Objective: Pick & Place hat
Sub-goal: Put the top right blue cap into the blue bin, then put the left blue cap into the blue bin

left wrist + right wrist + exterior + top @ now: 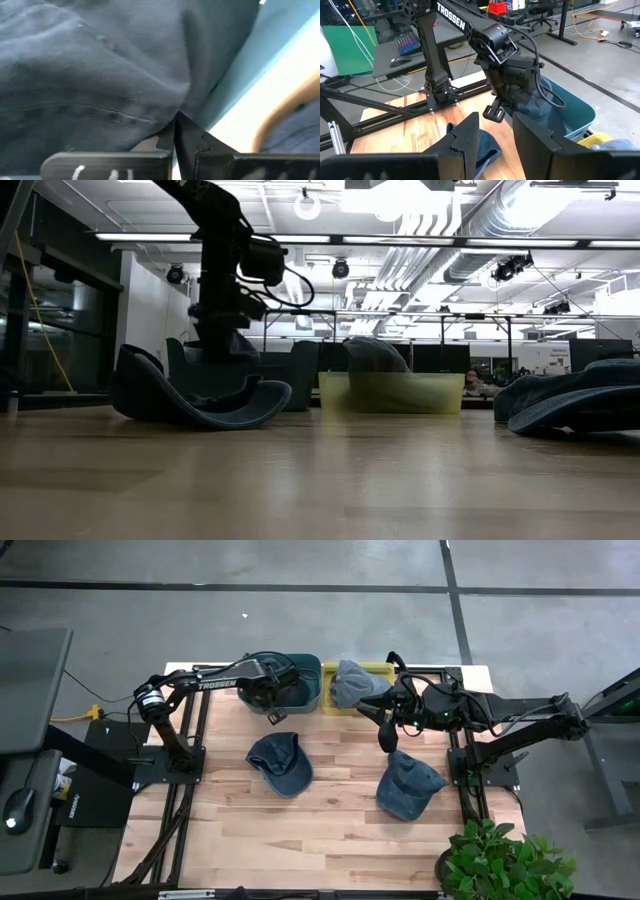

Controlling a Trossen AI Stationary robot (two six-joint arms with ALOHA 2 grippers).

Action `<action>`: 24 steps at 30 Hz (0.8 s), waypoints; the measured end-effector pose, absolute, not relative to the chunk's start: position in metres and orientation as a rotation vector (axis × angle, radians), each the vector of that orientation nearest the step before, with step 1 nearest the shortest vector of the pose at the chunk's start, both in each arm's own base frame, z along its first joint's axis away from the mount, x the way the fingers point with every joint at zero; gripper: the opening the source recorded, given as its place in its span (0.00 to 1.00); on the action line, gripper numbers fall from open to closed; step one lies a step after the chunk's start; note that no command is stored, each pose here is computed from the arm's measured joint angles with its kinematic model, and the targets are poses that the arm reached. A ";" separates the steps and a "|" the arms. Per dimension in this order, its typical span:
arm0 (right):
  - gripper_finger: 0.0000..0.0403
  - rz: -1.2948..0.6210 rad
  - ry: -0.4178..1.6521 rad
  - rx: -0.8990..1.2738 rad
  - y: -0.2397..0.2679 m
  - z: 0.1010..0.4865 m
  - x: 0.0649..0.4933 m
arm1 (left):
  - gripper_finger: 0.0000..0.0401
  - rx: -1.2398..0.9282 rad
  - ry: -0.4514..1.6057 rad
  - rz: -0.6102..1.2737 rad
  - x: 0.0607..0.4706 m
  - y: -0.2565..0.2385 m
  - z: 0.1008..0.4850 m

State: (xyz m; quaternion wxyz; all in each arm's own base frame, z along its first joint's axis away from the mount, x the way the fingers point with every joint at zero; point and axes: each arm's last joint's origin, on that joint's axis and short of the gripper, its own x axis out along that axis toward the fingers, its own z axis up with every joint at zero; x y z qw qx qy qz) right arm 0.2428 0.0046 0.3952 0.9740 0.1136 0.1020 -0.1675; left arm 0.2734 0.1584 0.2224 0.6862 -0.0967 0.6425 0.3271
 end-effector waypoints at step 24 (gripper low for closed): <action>0.28 -0.262 0.219 0.226 0.010 0.395 0.243 | 0.00 -0.434 1.189 0.661 0.237 0.090 0.301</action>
